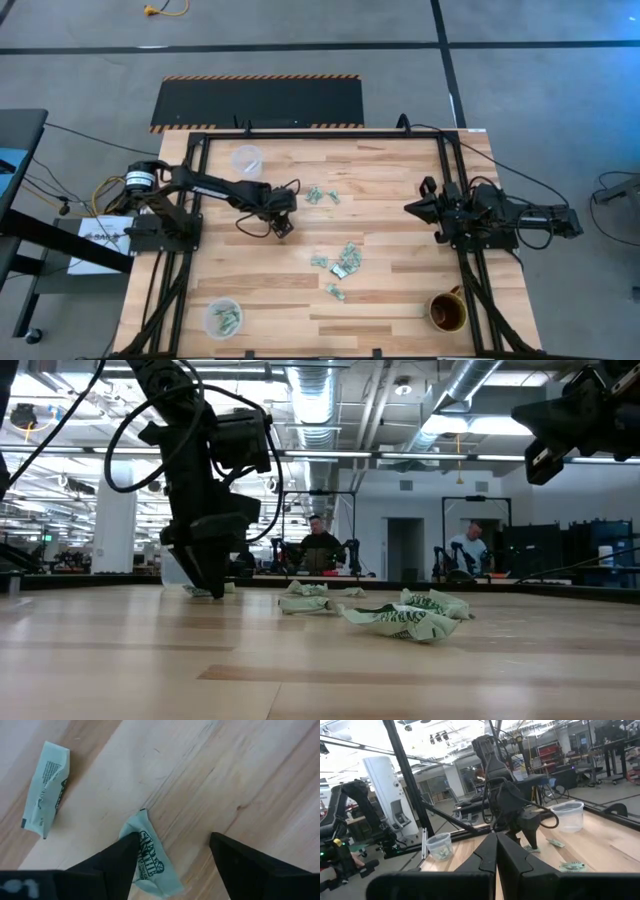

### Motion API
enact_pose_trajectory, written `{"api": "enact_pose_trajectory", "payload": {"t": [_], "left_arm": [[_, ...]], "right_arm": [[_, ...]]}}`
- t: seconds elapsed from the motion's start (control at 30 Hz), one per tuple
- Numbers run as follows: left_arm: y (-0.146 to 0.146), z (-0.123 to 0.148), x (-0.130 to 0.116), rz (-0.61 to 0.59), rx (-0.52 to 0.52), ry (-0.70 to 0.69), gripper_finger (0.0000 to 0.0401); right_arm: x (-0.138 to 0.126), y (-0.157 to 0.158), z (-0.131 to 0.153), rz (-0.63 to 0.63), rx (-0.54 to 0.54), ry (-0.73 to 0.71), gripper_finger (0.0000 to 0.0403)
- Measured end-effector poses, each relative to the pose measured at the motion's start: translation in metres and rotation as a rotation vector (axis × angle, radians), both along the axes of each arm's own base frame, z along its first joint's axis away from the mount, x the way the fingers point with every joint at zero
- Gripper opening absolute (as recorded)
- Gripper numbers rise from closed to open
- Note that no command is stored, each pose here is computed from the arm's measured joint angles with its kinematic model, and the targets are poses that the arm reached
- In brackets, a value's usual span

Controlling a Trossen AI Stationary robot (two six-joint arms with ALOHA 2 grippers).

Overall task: Pick and place Stevia / Truvia into bins
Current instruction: Put the stevia packet into the bottom transparent container

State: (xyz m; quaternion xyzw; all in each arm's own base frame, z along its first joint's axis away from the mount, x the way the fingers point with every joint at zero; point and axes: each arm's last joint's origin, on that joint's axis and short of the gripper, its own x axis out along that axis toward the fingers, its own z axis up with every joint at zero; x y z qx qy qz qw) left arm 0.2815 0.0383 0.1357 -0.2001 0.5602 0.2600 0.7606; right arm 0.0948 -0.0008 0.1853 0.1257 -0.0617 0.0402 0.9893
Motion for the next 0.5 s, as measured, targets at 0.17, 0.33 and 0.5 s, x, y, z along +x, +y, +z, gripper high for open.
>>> {"api": "enact_pose_trajectory", "payload": {"t": [0.17,0.33,0.5], "left_arm": [[-0.001,0.011,0.004,-0.004,-0.008,0.045,0.0245],[0.0,0.02,0.005,-0.002,0.024,0.095,0.0245],[0.001,0.019,-0.004,0.04,0.053,0.18,0.0245]], "right_arm": [[0.0,0.0,0.0,0.0,0.0,0.0,0.0],[0.0,0.0,0.0,0.0,0.0,0.0,0.0],[0.0,0.0,0.0,0.0,0.0,0.001,0.0]]}}
